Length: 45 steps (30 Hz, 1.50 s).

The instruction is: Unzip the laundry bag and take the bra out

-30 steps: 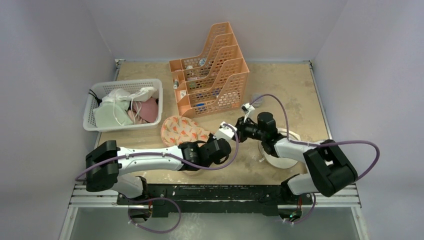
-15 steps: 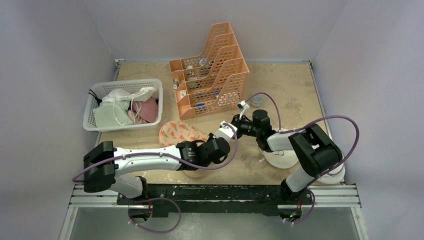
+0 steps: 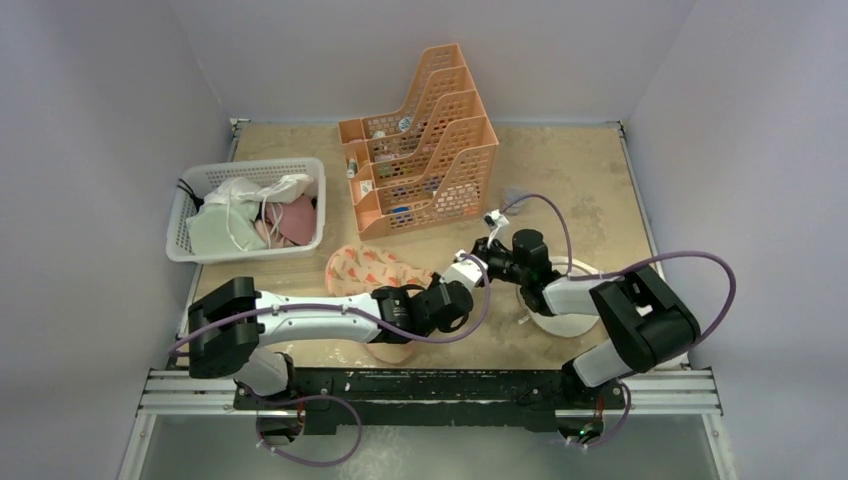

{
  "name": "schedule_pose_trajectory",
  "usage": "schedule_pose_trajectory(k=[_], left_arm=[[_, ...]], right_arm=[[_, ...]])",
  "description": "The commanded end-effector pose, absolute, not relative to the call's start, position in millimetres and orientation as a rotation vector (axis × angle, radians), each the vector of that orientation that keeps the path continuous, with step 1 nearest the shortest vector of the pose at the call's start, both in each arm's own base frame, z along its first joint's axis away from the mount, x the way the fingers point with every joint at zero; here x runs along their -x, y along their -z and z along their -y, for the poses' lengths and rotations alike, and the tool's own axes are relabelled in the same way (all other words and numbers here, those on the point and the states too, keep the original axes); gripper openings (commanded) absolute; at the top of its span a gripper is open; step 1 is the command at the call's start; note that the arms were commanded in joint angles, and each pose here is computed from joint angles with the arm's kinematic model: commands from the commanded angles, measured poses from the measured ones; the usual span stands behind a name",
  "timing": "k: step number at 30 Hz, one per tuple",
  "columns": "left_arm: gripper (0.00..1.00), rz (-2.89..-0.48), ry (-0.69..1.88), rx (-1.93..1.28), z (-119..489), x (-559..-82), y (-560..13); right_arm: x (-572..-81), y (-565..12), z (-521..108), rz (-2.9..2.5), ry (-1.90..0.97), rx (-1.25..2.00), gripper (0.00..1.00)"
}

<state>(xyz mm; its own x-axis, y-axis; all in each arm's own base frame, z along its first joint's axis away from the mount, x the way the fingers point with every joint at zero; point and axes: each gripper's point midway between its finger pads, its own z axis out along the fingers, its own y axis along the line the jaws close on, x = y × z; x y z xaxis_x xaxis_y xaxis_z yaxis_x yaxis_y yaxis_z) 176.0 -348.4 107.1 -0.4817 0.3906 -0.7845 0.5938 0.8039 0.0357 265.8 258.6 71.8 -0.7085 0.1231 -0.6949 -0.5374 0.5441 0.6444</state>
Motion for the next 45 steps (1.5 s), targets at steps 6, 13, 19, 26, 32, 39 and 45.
schedule_pose_trajectory(k=[6, 13, 19, 26, 32, 39, 45], left_arm=[[0.24, -2.109, 0.379, -0.701, 363, -177, -121], [0.6, -2.087, 0.478, -0.66, 356, -195, -158], [0.69, -2.005, 0.569, -0.517, 330, -236, -227], [0.75, -1.894, 0.467, -0.275, 278, -315, -305], [0.8, -1.773, 0.305, 0.029, 205, -374, -363], [0.8, -1.68, 0.157, 0.196, 138, -387, -365], [0.82, -1.642, 0.023, 0.273, 102, -371, -349]], right_arm=[[-252, -72, -230, -2.082, -1.053, 0.248, 0.0], [-255, -84, -226, -2.068, -1.011, 0.254, 0.0], [-256, -87, -220, -2.093, -0.955, 0.273, 0.12], [-263, -100, -214, -2.085, -0.878, 0.293, 0.36], [-266, -115, -218, -2.078, -0.771, 0.34, 0.6], [-259, -126, -233, -2.096, -0.661, 0.393, 0.77], [-239, -131, -270, -2.119, -0.51, 0.598, 0.8]])
